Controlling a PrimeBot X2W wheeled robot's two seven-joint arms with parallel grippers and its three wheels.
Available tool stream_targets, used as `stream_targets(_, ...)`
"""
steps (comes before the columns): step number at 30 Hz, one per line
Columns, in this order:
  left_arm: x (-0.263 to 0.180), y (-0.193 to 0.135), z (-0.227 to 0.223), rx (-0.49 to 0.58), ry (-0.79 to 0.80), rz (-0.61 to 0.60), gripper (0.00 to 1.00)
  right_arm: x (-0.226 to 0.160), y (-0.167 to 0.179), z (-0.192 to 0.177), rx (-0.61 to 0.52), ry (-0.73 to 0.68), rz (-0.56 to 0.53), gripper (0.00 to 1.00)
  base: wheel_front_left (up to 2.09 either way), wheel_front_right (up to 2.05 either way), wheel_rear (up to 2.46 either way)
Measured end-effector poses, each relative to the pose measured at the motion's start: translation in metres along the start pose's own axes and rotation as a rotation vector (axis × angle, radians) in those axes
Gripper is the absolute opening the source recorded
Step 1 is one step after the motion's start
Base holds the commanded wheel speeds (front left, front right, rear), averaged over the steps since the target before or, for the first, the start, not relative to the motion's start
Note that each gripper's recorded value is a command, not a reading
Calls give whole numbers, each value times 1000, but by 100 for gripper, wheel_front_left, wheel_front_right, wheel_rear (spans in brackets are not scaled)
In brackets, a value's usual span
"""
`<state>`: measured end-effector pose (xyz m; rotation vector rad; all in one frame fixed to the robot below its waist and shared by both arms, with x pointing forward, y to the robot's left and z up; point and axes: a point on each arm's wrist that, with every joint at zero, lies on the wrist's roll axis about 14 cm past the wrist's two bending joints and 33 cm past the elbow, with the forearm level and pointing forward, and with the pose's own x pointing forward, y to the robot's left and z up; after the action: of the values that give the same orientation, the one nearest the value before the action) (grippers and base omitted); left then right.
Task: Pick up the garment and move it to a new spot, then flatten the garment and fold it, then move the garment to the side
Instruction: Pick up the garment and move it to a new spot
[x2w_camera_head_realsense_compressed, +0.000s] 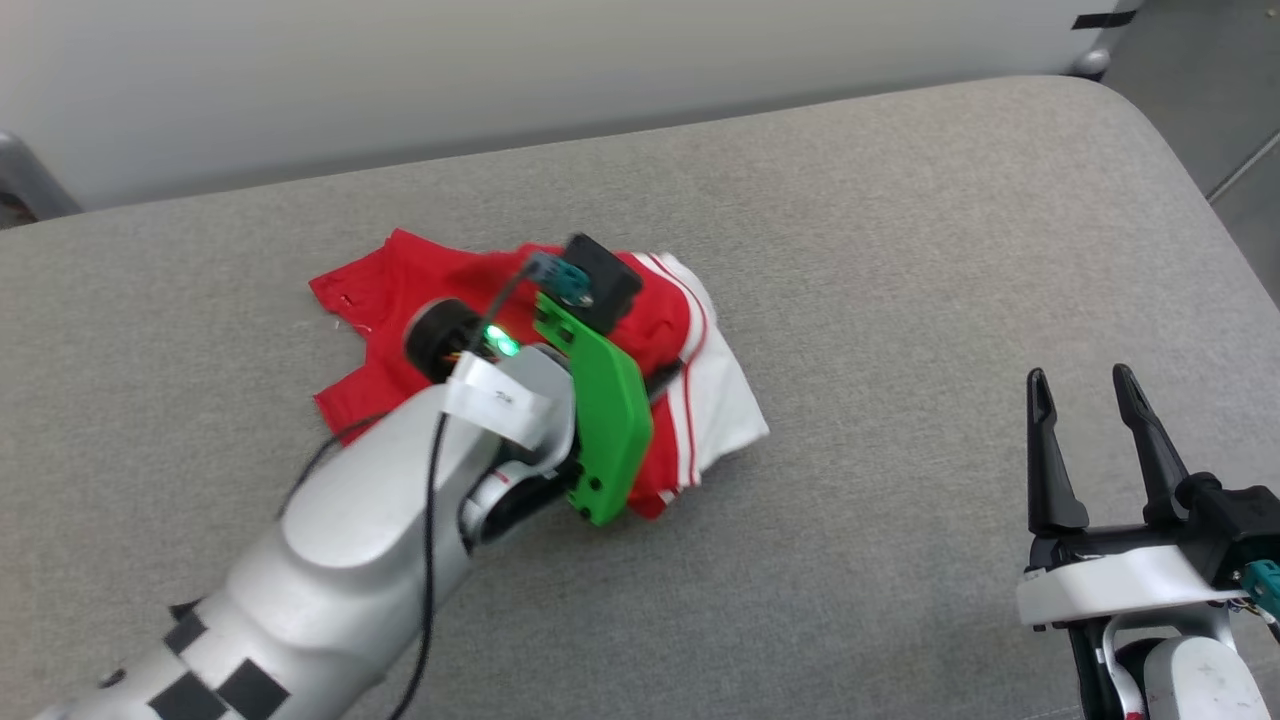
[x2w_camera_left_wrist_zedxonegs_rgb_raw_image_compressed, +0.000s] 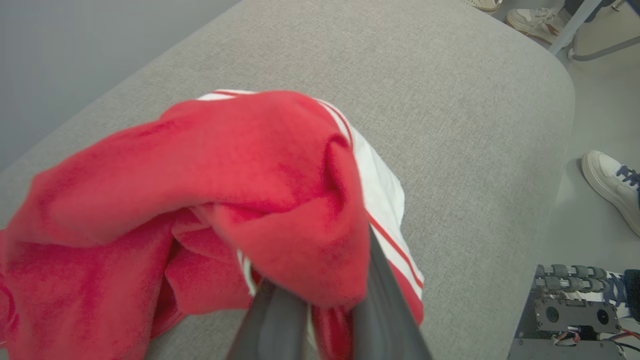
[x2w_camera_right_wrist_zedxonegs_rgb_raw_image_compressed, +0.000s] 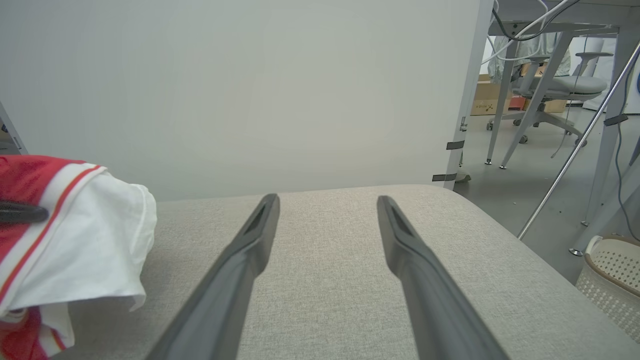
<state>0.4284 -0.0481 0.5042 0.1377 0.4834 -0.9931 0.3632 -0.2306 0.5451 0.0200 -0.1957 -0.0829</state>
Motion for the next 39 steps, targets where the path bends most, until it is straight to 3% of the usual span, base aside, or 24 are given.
stream_targets(3,27,-33,-15,-37,52,-92,0,-3,-10,0,-7,3,-31,100,0,0,0)
stream_targets(4,35,-41,-22,-48,69,-113,13,-2,-13,0,-7,3,-40,100,0,0,0)
stream_targets(5,41,-45,-27,-57,76,-123,100,-2,-15,0,-8,4,-44,100,0,0,0)
stream_targets(11,71,-59,-57,-126,100,-141,100,-5,-21,-11,-12,40,-66,100,0,0,0)
stream_targets(23,56,-40,-27,-203,-129,-51,100,3,-6,-17,-10,49,-17,100,0,0,0)
stream_targets(29,14,-6,3,-223,-285,58,100,7,16,-15,5,37,47,100,0,0,0)
stream_targets(39,-109,72,9,-260,-596,417,100,15,55,-9,34,10,160,100,0,0,0)
